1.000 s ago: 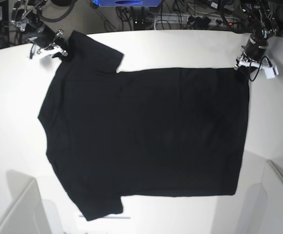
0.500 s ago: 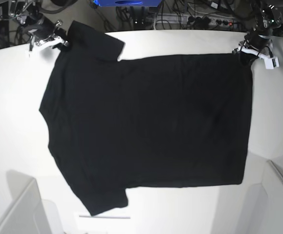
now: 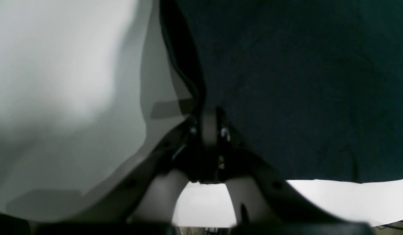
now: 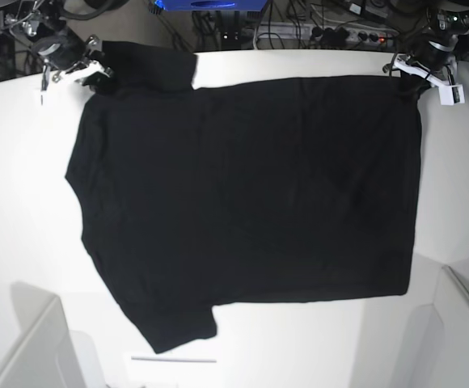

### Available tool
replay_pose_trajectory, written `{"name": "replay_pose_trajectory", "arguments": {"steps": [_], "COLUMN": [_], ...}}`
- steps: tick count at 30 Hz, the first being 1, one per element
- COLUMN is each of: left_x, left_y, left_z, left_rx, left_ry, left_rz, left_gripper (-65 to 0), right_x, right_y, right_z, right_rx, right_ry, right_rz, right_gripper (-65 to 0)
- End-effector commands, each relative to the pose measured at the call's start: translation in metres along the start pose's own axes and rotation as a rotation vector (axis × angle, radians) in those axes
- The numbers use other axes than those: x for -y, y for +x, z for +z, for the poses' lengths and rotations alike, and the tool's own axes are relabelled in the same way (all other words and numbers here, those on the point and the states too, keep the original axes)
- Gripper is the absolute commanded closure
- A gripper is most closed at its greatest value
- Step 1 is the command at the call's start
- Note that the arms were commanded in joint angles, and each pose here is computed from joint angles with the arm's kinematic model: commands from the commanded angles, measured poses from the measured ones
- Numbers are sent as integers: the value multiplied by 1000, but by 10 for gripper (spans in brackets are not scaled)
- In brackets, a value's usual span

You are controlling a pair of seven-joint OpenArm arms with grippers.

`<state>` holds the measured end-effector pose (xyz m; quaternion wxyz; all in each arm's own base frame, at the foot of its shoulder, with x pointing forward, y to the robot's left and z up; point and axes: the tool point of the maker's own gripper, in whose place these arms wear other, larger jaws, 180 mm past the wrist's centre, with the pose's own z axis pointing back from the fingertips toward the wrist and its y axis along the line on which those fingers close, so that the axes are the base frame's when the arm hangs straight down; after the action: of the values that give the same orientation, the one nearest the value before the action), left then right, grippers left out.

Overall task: Fold the T-shirt properly
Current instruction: 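Lift and pull the gripped shirt edge toward the robot with both grippers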

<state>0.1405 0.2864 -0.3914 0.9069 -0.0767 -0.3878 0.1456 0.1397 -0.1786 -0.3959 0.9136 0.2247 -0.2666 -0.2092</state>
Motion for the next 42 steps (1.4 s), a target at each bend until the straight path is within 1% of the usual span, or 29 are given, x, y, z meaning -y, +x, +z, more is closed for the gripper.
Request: {"name": "replay_pose_trajectory", "arguments": {"steps": [1, 7, 11, 12, 16, 18, 22, 25, 31, 33, 36, 39, 42], "left_x": [2, 10, 13, 15, 11, 14, 13, 9, 9, 7, 6, 9, 8], "left_y": [11, 26, 34, 35, 36, 39, 50, 57, 75, 77, 84, 90, 95], "left_z": [2, -2, -6, -8, -14, -18, -21, -22, -26, -27, -30, -33, -34], "left_rx": [33, 76, 99, 109, 85, 94, 116, 121, 169, 162, 168, 181, 192], "left_ry": [-11, -27, -34, -36, -13, -11, -1, 6, 10, 20, 31, 25, 31], "left_rz": [-11, -13, -6, 8, 37, 66, 91, 101, 120, 135, 159, 161, 174], "left_gripper": [0, 0, 0, 0, 0, 0, 0, 0, 0, 0, 0, 0, 0], "right_x": [-7, -17, -27, -31, -42, -47, -56, -57, -55, -55, -57, -62, -64], "right_y": [13, 34, 46, 50, 66, 73, 89, 95, 105, 109, 119, 129, 138], "right_z": [2, -4, -9, -10, -16, -18, -20, -27, -44, -49, -53, -59, -66], "right_rx": [39, 79, 71, 72, 80, 83, 114, 116, 105, 102, 102, 102, 107], "right_ry": [22, 50, 75, 83, 106, 120, 139, 140, 156, 161, 167, 181, 192], "right_rz": [18, 41, 62, 69, 85, 93, 106, 65, 20, 7, 23, 33, 16], "right_gripper": [0, 0, 0, 0, 0, 0, 0, 0, 0, 0, 0, 0, 0]}}
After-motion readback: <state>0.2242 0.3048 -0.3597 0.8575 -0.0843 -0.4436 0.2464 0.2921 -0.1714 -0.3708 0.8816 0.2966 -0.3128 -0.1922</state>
